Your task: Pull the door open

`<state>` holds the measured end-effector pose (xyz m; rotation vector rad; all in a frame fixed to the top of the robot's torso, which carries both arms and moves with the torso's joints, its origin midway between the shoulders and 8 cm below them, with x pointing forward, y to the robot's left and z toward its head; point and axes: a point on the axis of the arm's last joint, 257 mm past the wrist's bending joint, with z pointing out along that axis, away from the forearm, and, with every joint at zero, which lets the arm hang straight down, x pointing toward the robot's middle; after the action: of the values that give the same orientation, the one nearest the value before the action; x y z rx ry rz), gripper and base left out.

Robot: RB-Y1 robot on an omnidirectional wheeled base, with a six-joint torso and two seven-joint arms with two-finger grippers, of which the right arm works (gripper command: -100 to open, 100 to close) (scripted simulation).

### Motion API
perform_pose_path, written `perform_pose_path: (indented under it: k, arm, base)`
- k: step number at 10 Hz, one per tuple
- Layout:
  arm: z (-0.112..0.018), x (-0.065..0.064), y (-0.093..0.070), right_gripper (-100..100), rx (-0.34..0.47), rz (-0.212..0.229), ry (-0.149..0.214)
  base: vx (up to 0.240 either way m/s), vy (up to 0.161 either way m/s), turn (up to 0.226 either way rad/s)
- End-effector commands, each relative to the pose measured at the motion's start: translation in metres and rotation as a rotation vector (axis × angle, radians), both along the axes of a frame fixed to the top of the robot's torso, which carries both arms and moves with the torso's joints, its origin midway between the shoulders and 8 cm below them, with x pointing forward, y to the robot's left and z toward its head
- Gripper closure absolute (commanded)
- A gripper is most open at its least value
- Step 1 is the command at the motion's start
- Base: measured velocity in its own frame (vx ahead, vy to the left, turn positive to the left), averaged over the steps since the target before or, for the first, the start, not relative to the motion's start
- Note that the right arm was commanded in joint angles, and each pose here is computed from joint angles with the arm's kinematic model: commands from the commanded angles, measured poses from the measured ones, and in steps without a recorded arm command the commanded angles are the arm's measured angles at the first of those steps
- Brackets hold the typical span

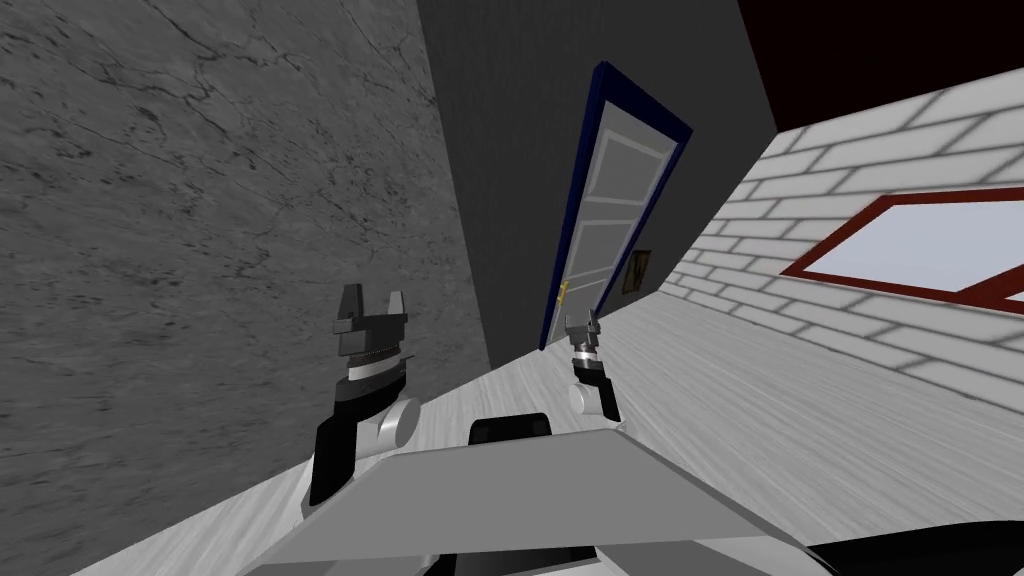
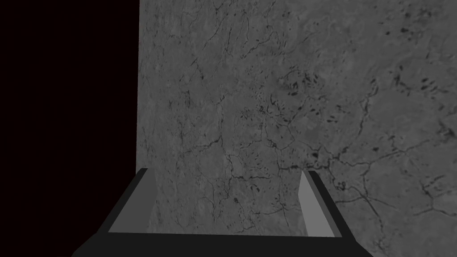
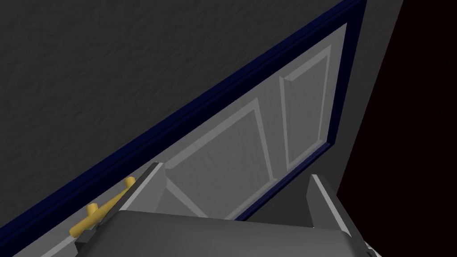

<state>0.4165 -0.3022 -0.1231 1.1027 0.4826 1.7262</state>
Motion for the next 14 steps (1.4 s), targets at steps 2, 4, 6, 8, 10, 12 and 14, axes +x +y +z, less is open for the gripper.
perform_pose_path:
  k: [2,4,6,8,10,12,14]
  arm:
    - [-0.017,0.006,-0.006,-100,0.069,0.018,0.014]
    - [-0.030,0.010,-0.011,-100,0.121,0.028,0.025]
    - [-0.043,0.014,-0.016,-100,0.173,0.037,0.035]
    - [-0.056,0.018,-0.021,-100,0.226,0.044,0.045]
    - [-0.068,0.021,-0.027,-100,0.279,0.049,0.054]
    - [-0.081,0.024,-0.033,-100,0.331,0.052,0.063]
    - [-0.094,0.026,-0.039,-100,0.383,0.054,0.070]
  base:
    - [0.032,-0.139,0.173]
    - [0.045,-0.133,0.214]
    - [0.017,-0.131,0.189]
    - [0.015,-0.140,0.192]
    - [0.005,-0.141,0.218]
    - [0.007,-0.130,0.189]
    - [0.006,-0.144,0.203]
